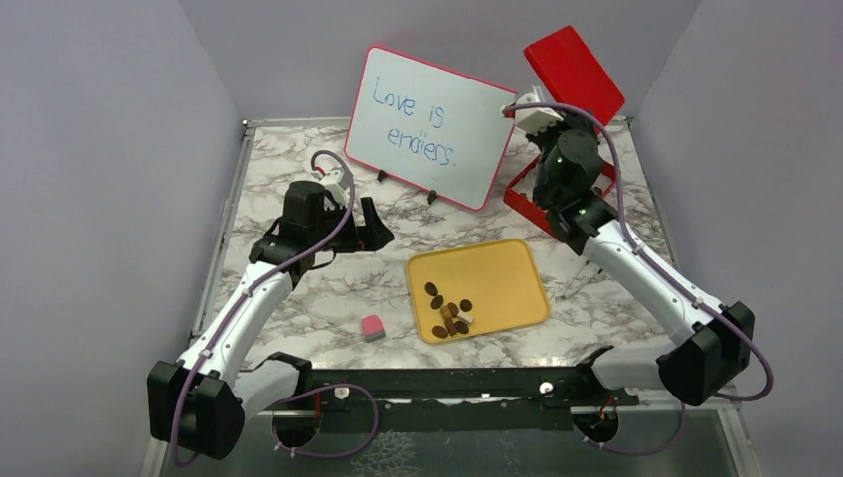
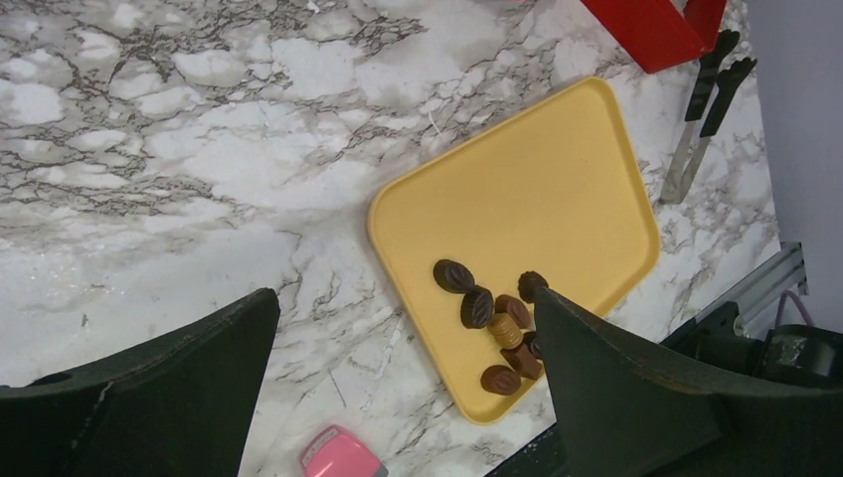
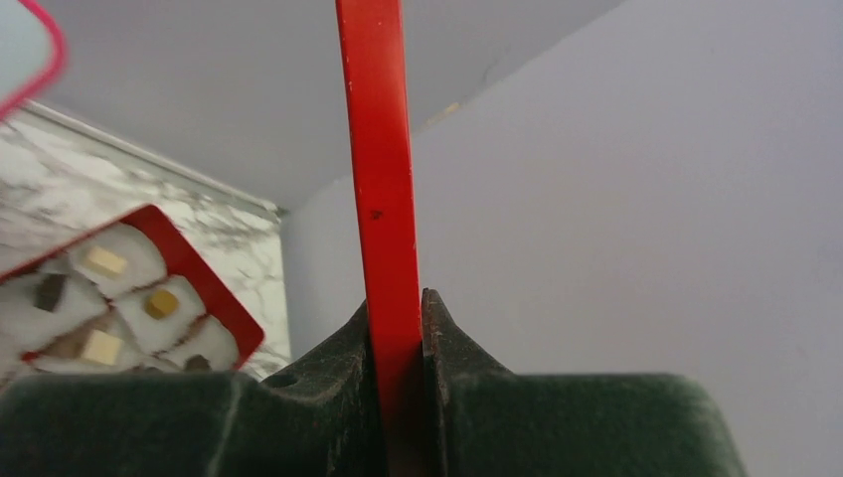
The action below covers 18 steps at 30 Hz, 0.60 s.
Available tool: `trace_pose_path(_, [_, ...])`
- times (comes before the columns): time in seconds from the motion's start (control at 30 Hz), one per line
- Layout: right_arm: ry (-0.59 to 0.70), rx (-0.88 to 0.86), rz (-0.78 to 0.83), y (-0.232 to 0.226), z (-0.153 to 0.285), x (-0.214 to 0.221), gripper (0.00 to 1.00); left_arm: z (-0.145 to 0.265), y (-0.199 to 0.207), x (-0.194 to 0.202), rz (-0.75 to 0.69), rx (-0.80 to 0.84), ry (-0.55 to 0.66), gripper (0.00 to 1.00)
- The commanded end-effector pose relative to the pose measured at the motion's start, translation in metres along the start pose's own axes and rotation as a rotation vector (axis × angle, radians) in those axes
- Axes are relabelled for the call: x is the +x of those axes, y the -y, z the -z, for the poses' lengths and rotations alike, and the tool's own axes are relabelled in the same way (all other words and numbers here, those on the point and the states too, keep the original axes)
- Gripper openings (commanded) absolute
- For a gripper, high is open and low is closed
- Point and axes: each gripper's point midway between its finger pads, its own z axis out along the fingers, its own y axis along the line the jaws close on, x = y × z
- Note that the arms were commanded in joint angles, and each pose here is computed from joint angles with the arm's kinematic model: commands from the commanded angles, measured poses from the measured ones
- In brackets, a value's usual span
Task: Pack the chocolate
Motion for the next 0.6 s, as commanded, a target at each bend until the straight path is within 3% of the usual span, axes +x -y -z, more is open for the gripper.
trace_pose_path(0.0, [-0.015,0.024,0.008,0.018,-0.023,0.020,0.01,-0.007,-0.009,0.005,-0.031,-0.021,0.008,0.99])
trace_pose_path(0.17, [-0.057,-0.047,0.102,-0.002,-0.048,0.056,0.01,-0.009,-0.009,0.016,-0.039,-0.010,-0.005,0.99])
trace_pose_path(0.37, [-0.183,-0.174,0.181,-0.034,-0.067,0.128,0.01,-0.007,-0.004,0.015,-0.065,-0.004,0.006,0.99])
trace_pose_path(0.57, [-0.130,-0.260,0.195,-0.059,-0.076,0.159,0.01,-0.010,0.001,0.020,-0.079,0.011,-0.016,0.99])
